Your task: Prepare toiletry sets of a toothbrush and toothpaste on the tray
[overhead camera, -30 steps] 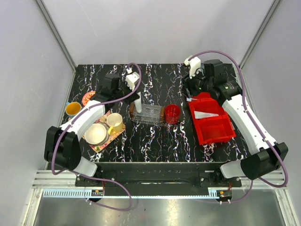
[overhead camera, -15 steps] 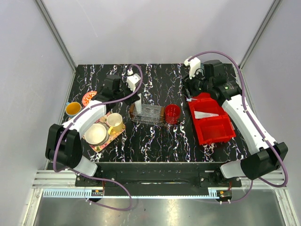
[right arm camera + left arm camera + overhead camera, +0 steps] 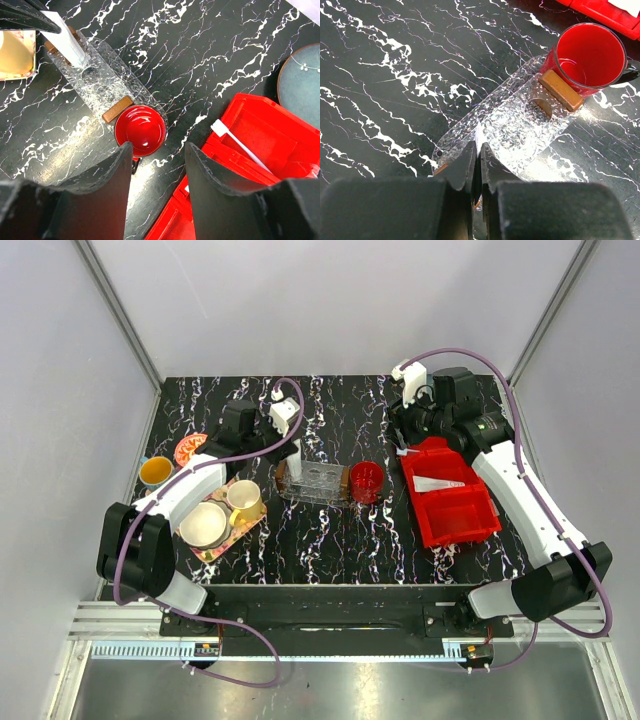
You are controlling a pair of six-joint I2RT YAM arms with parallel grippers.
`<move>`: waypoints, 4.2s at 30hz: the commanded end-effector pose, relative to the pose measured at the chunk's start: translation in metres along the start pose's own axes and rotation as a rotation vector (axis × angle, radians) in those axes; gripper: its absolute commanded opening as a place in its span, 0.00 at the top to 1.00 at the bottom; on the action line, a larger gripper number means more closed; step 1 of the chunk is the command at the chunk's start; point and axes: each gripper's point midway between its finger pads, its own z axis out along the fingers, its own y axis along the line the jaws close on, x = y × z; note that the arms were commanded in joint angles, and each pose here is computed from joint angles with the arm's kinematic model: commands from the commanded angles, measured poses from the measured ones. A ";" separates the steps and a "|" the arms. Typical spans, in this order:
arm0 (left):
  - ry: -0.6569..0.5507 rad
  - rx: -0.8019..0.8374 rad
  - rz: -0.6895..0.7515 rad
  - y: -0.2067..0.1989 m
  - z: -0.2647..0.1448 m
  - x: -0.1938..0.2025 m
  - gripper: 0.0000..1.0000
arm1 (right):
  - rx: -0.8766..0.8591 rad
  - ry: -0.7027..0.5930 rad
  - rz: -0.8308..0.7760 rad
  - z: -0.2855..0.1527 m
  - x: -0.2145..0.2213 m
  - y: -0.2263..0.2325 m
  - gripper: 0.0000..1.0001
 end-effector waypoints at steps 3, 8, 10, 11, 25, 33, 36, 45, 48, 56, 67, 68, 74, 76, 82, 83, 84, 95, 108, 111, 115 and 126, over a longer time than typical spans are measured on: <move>-0.064 0.003 0.057 0.004 0.001 -0.014 1.00 | 0.010 -0.061 -0.013 -0.007 -0.015 -0.003 0.48; -0.056 -0.002 0.062 0.004 0.000 -0.012 0.97 | 0.009 -0.062 -0.013 -0.006 -0.016 -0.003 0.48; -0.045 -0.004 0.061 0.004 -0.001 -0.010 0.94 | 0.009 -0.063 -0.013 -0.008 -0.016 -0.002 0.48; -0.047 -0.003 0.064 0.004 -0.001 -0.011 0.91 | 0.009 -0.063 -0.015 -0.007 -0.016 -0.003 0.48; -0.023 -0.007 0.062 0.004 -0.005 -0.010 0.60 | 0.023 -0.053 -0.020 -0.007 -0.011 -0.005 0.48; -0.051 -0.016 0.064 0.001 -0.016 -0.025 0.42 | 0.051 -0.036 -0.035 -0.006 -0.005 -0.010 0.48; -0.071 -0.026 0.060 0.001 -0.022 -0.036 0.35 | 0.073 -0.022 -0.040 -0.006 0.000 -0.015 0.48; -0.160 -0.041 0.075 -0.004 -0.046 -0.078 0.26 | 0.142 0.070 -0.026 0.000 0.029 -0.034 0.47; -0.174 -0.041 0.076 -0.006 -0.054 -0.086 0.25 | 0.170 0.108 -0.022 0.001 0.041 -0.041 0.46; -0.190 -0.088 0.080 -0.007 -0.074 -0.099 0.20 | 0.255 0.256 -0.018 0.001 0.086 -0.055 0.45; -0.165 -0.102 0.112 -0.015 -0.093 -0.091 0.20 | 0.298 0.411 -0.026 0.002 0.144 -0.072 0.45; -0.166 -0.103 0.116 -0.015 -0.094 -0.091 0.20 | 0.286 0.424 -0.055 0.002 0.147 -0.074 0.45; -0.143 -0.101 0.132 -0.019 -0.096 -0.079 0.20 | 0.226 0.477 -0.110 0.008 0.165 -0.088 0.44; -0.141 -0.099 0.137 -0.019 -0.097 -0.078 0.20 | 0.201 0.496 -0.120 0.012 0.171 -0.093 0.44; -0.128 -0.096 0.150 -0.021 -0.099 -0.073 0.20 | 0.097 0.556 -0.187 0.023 0.184 -0.105 0.43; -0.127 -0.096 0.153 -0.021 -0.099 -0.072 0.20 | 0.076 0.571 -0.191 0.026 0.189 -0.106 0.42; -0.125 -0.096 0.157 -0.021 -0.099 -0.072 0.20 | 0.045 0.569 -0.194 0.027 0.186 -0.104 0.42; -0.105 -0.104 0.165 -0.019 -0.096 -0.065 0.20 | -0.189 0.617 -0.272 0.037 0.200 -0.113 0.40; -0.083 -0.130 0.154 -0.008 -0.089 -0.064 0.20 | -0.293 0.644 -0.303 0.040 0.218 -0.106 0.30; -0.079 -0.129 0.149 -0.007 -0.087 -0.064 0.20 | -0.297 0.641 -0.300 0.044 0.223 -0.106 0.27; -0.074 -0.127 0.146 -0.006 -0.085 -0.062 0.20 | -0.301 0.631 -0.297 0.048 0.227 -0.104 0.24; -0.066 -0.133 0.148 -0.002 -0.080 -0.060 0.20 | -0.279 0.621 -0.292 0.061 0.244 -0.106 0.20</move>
